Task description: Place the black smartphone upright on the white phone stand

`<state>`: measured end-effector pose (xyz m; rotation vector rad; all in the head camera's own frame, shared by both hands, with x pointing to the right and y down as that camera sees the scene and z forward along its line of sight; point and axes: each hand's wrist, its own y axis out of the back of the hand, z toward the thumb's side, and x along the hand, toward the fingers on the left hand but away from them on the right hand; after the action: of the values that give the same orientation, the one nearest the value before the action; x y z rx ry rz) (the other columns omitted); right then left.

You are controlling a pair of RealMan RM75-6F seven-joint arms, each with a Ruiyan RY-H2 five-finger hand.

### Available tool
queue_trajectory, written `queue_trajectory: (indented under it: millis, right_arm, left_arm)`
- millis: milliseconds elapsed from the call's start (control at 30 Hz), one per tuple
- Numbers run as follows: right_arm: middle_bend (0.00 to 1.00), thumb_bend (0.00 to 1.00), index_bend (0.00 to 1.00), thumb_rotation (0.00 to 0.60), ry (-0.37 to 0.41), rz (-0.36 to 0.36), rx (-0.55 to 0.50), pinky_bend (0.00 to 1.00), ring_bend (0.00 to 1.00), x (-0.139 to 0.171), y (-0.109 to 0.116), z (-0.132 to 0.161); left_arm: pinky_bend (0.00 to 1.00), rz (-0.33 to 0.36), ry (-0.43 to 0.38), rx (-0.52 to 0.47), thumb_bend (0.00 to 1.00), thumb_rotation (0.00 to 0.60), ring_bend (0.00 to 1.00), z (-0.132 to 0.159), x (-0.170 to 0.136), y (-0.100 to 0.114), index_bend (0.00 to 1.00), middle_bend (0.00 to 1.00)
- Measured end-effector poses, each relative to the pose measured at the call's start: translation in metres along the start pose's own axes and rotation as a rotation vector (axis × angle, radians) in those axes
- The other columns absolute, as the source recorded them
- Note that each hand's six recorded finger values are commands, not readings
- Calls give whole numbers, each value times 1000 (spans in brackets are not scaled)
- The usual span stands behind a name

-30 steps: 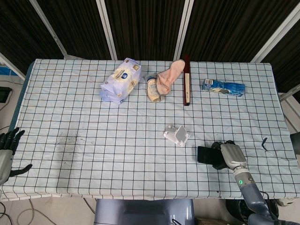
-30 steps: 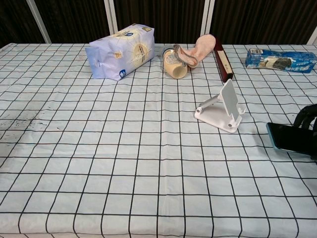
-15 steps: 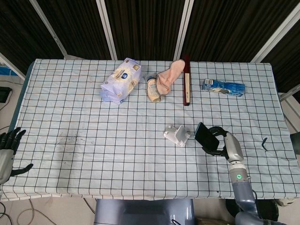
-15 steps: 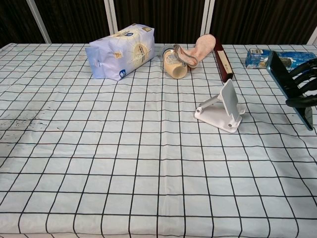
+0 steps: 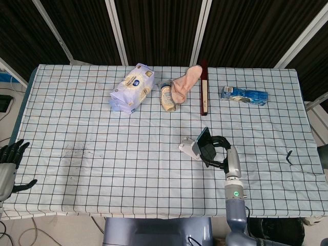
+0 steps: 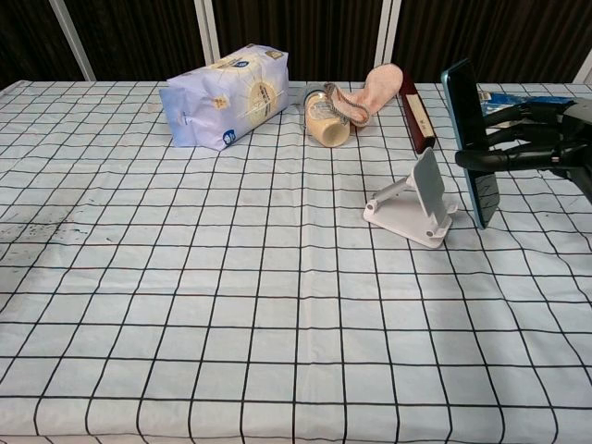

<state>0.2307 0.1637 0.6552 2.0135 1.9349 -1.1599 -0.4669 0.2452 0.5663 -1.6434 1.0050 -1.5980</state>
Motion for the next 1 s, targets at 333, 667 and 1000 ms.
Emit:
queue_trajectory:
  millis: [333,667,1000]
  right_arm:
    - [527,618,579,600,44,-70,-4,185,387,-9,-12,-9]
    - [527,618,579,600,81,-93,-80,184,385,-10,-20,-8]
    - [526,617,579,600,94,-57,-136,183,386,-14,-26,-9]
  left_arm:
    - [0,-8,2,-10,0,600,0,-1,1,0,0,0]
    - [0,-13,7,-17,0,600,0,-1,2,-1,0,0]
    - [0,-17,8,-18,0,600,0,-2,2,-1,0,0]
